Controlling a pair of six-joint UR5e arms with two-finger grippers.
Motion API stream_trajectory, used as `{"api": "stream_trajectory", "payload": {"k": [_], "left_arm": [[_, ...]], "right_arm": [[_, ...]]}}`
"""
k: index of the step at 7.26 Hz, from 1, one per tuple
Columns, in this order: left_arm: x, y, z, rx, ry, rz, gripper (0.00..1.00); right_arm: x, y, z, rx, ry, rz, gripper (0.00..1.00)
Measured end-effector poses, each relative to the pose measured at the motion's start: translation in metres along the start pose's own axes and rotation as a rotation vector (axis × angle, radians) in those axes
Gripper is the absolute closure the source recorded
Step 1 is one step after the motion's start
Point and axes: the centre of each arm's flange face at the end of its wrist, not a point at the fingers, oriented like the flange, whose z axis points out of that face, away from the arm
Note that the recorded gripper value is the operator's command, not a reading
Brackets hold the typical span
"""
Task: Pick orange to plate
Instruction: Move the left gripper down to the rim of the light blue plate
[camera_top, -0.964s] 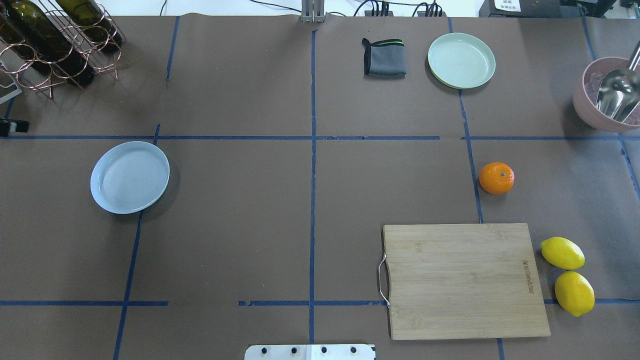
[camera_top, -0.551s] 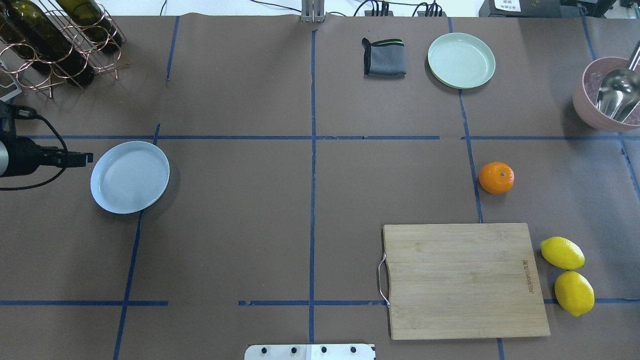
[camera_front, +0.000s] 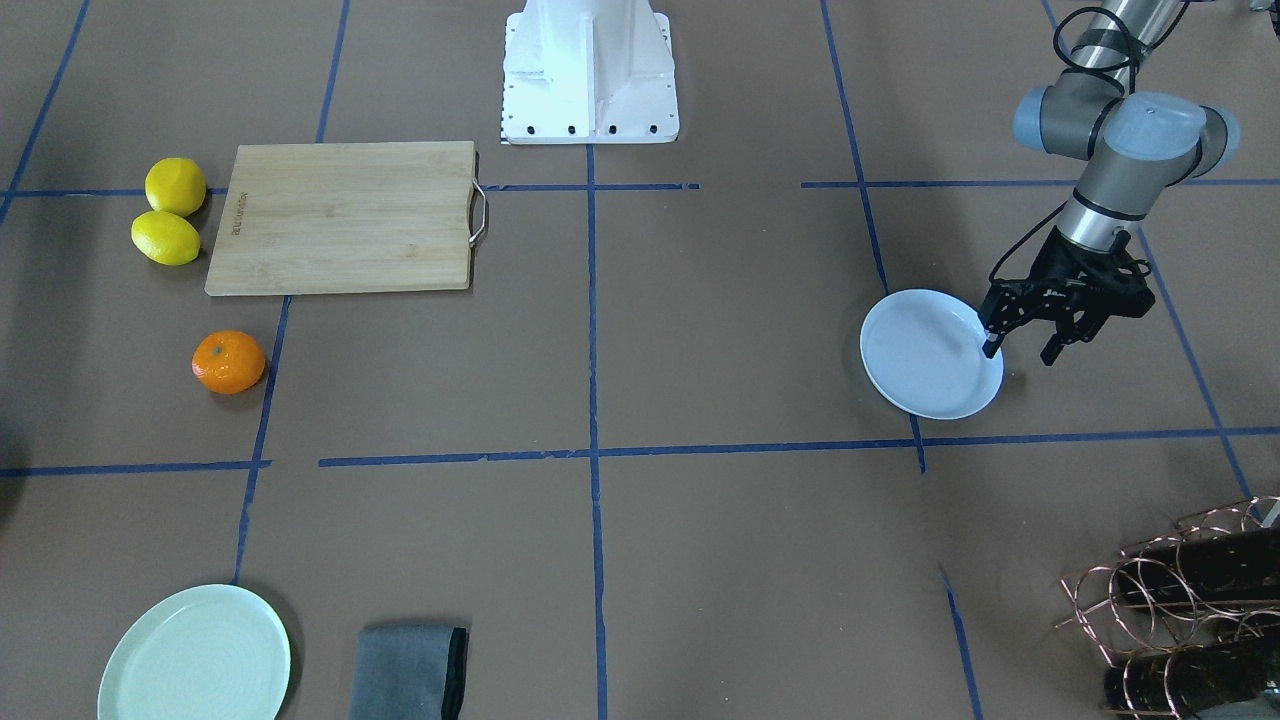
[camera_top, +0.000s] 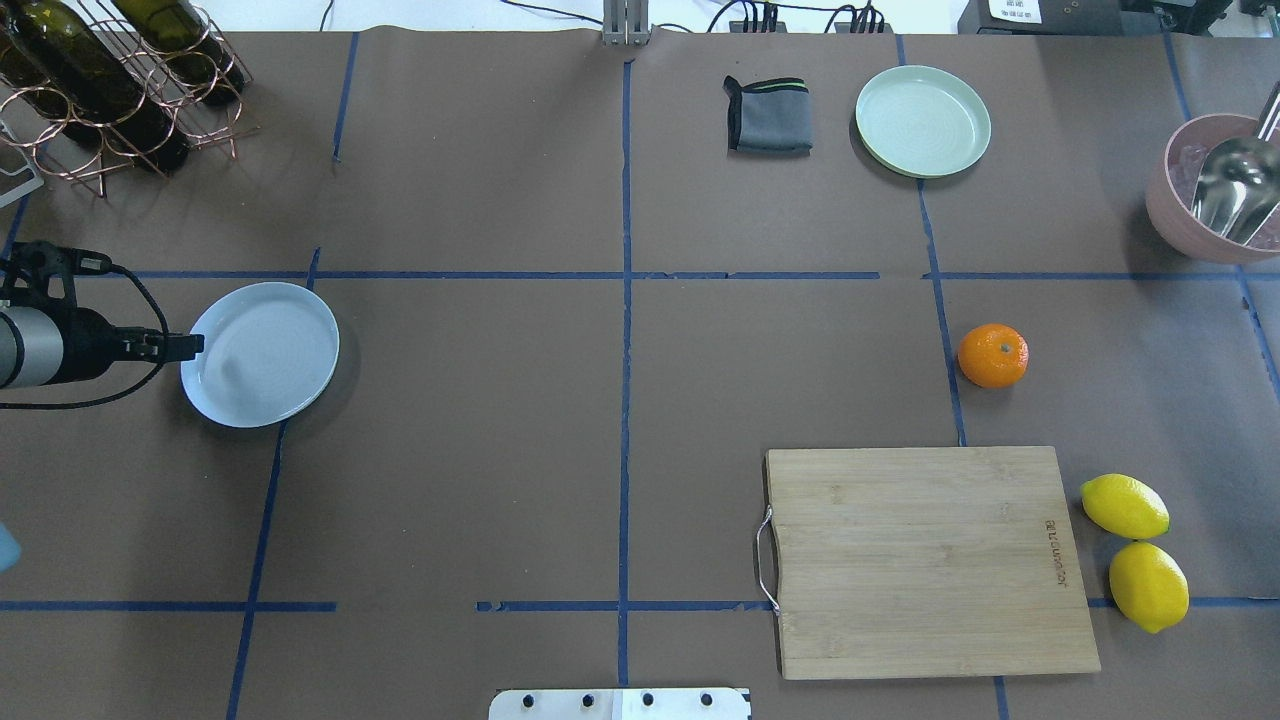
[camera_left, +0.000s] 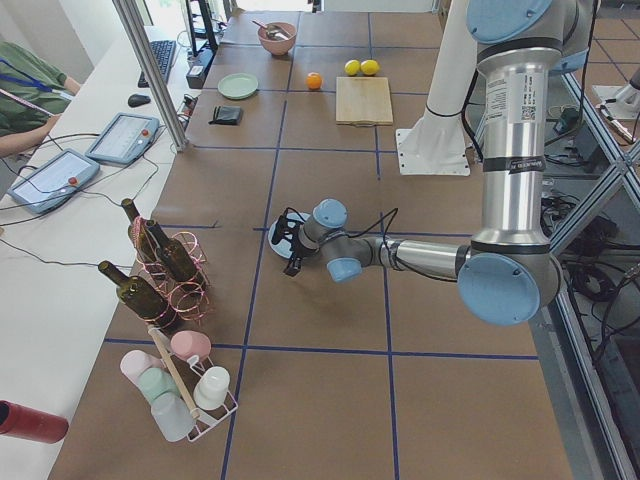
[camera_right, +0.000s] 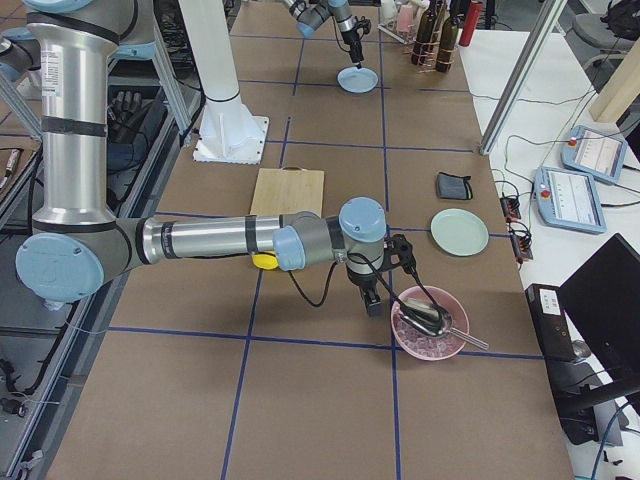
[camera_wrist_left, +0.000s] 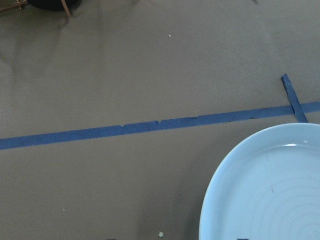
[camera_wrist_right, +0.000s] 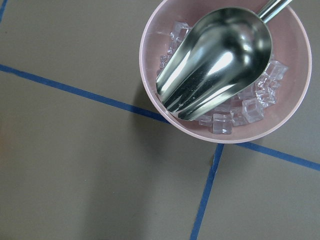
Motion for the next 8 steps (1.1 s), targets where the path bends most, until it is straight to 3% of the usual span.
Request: {"api": "stream_trajectory", "payload": {"k": [5,6,7,8], "left_arm": [[0.016,-0.002,0.006,-0.006,0.024,0.009,0.49],[0.018,-0.002,0.006,-0.007,0.027,0.010,0.62],[0.019,-0.002,0.006,-0.007,0.028,0.011,0.89],[0.020,-0.002,0.007,-0.008,0.028,0.010,1.00]], "right_arm": [[0.001,0.001,0.001,-0.002,0.000,0.001,0.00],[0.001,0.001,0.001,-0.003,0.000,0.001,0.00],[0.001,0.002,0.001,-0.004,0.000,0.002,0.00],[0.001,0.002,0.002,-0.004,0.000,0.002,0.00]]}}
